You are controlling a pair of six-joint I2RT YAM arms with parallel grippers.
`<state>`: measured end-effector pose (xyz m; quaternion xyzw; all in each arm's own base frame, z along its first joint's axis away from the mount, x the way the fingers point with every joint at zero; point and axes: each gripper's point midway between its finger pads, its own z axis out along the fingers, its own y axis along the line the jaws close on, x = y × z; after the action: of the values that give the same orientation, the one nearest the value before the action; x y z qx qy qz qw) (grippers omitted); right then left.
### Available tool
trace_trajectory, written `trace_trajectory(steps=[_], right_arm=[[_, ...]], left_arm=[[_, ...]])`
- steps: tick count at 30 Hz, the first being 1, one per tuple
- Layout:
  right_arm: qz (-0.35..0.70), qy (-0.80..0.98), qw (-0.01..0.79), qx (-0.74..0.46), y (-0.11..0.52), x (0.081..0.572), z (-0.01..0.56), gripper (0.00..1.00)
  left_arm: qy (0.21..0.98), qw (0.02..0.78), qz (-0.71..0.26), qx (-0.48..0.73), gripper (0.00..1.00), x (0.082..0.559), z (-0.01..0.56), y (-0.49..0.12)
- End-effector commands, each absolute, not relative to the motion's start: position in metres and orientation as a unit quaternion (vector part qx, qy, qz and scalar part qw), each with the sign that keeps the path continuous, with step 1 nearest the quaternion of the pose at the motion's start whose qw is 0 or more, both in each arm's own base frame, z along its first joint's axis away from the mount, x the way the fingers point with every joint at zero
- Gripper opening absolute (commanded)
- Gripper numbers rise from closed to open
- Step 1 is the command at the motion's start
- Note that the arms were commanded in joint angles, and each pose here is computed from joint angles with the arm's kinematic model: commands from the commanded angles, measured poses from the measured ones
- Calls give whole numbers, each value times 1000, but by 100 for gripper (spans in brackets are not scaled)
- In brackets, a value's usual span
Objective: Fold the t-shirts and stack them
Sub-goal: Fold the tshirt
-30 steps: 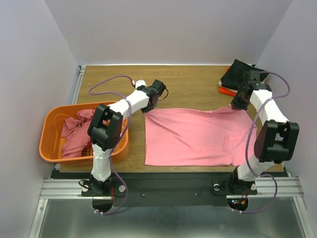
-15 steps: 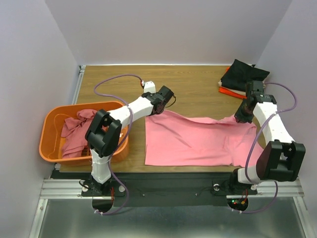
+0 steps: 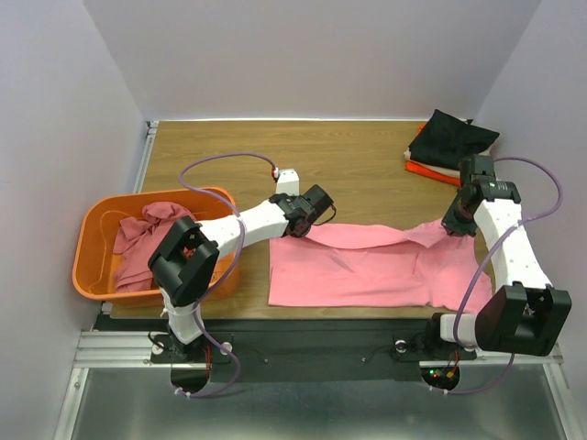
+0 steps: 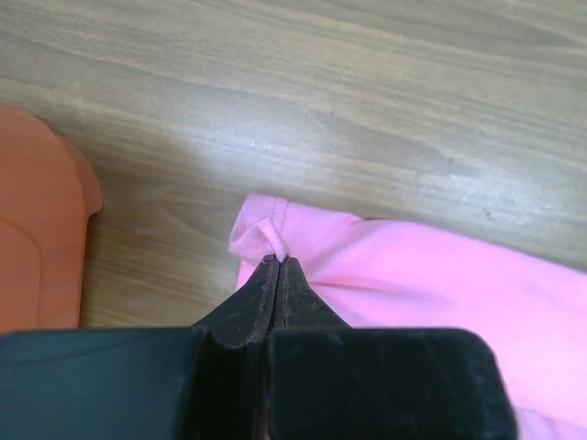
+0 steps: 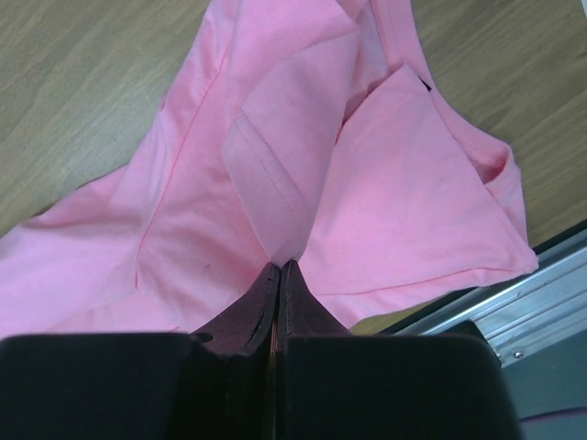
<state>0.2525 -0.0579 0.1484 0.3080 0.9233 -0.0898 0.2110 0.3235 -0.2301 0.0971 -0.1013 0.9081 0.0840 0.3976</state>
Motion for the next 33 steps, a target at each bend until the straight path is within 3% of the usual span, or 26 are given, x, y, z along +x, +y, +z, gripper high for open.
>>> trace_trajectory(steps=[1, 14, 26, 27, 28, 29, 31, 32, 33], right_arm=[[-105, 919, 220, 311, -65, 244, 162, 0], [-107, 916, 221, 318, -65, 238, 174, 0], [-109, 920, 183, 328, -58, 201, 162, 1], [-110, 922, 175, 326, -57, 196, 161, 7], [-107, 924, 172, 325, -55, 195, 162, 17], [-100, 925, 172, 324, -52, 193, 164, 40], [-92, 923, 181, 326, -51, 195, 174, 73], [-89, 921, 191, 327, -50, 196, 179, 78], [-88, 919, 200, 328, -51, 199, 184, 82]], left_arm=[[896, 418, 100, -113, 0, 311, 109, -215], [901, 406, 106, -110, 0, 277, 99, -201], [913, 389, 98, -76, 0, 254, 90, -206], [913, 388, 97, -75, 0, 253, 90, -206], [915, 384, 99, -73, 6, 251, 90, -204], [917, 382, 91, -73, 28, 249, 94, -205], [916, 386, 75, -76, 53, 247, 107, -204], [916, 388, 65, -76, 72, 247, 113, -206], [915, 392, 59, -76, 77, 247, 119, -207]])
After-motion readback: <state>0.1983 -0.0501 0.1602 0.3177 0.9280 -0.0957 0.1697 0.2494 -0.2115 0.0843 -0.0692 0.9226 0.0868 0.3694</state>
